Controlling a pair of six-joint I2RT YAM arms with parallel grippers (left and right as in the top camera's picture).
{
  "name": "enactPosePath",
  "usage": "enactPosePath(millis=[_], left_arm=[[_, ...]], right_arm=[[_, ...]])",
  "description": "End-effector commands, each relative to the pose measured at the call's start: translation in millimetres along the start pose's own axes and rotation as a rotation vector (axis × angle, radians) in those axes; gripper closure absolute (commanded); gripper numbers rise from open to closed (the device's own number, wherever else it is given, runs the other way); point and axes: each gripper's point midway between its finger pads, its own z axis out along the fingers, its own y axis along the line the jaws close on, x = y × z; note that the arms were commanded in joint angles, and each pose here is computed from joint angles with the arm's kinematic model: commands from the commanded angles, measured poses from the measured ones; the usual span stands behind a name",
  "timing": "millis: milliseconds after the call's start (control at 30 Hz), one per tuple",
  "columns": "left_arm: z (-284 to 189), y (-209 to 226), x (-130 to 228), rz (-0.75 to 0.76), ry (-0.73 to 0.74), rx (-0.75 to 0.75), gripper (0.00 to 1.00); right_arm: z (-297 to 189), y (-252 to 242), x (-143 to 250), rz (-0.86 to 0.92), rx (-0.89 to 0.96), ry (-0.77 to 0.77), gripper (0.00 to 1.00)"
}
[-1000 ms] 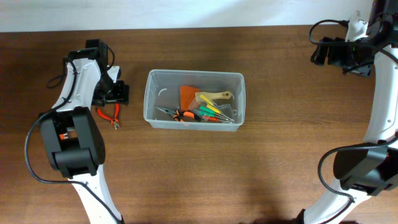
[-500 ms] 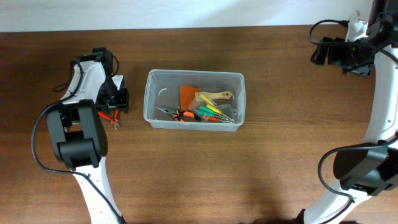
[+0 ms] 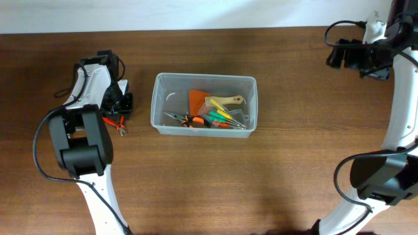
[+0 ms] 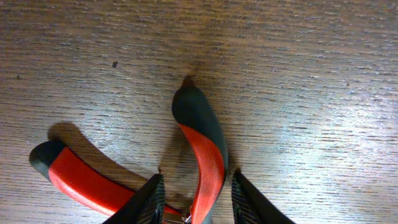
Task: Pack container
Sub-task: 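Lower left gripper and close on the red-handled cutters, then lift the cutters, carry into the container and open left gripper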
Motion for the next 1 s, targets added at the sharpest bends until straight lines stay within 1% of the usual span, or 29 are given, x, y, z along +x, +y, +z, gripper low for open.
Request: enactPosePath(millis=[0, 333, 433, 500, 567, 667, 833, 867, 967], left_arm=[[11, 6, 3, -0.011, 0.029, -0.028, 0.70], [11, 6, 0, -0.009, 0.018, -0.029, 0.98], [3, 6, 0, 0.024, 0.020, -0.029, 0.98], [-10, 7, -2, 0.057, 0.021, -0.028, 0.98], [-33, 9, -6, 0.067, 0.008, -0.030, 0.98], [-78, 11, -17, 0.082, -0.055, -0.034, 0.98], [-166, 0, -36, 0.177, -0.255, -0.055, 0.98], [-182, -7, -39, 0.213, -0.299, -0.051, 0.98], [-229, -45, -45, 0.384, -0.453, -0.016, 0.98]], right_arm=[[4, 0, 2, 0.011, -0.008, 0.011, 0.02], [4, 0, 2, 0.011, -0.008, 0.011, 0.02], [4, 0, 2, 0.011, -0.008, 0.011, 0.01], [4, 0, 2, 0.011, -0.008, 0.011, 0.01], [4, 0, 2, 0.011, -0.008, 0.011, 0.01], [4, 0, 2, 0.011, -0.008, 0.011, 0.01], [4, 0, 2, 0.011, -0.008, 0.011, 0.02], [4, 0, 2, 0.011, -0.008, 0.011, 0.01], [4, 0, 2, 0.011, -0.008, 0.011, 0.01]])
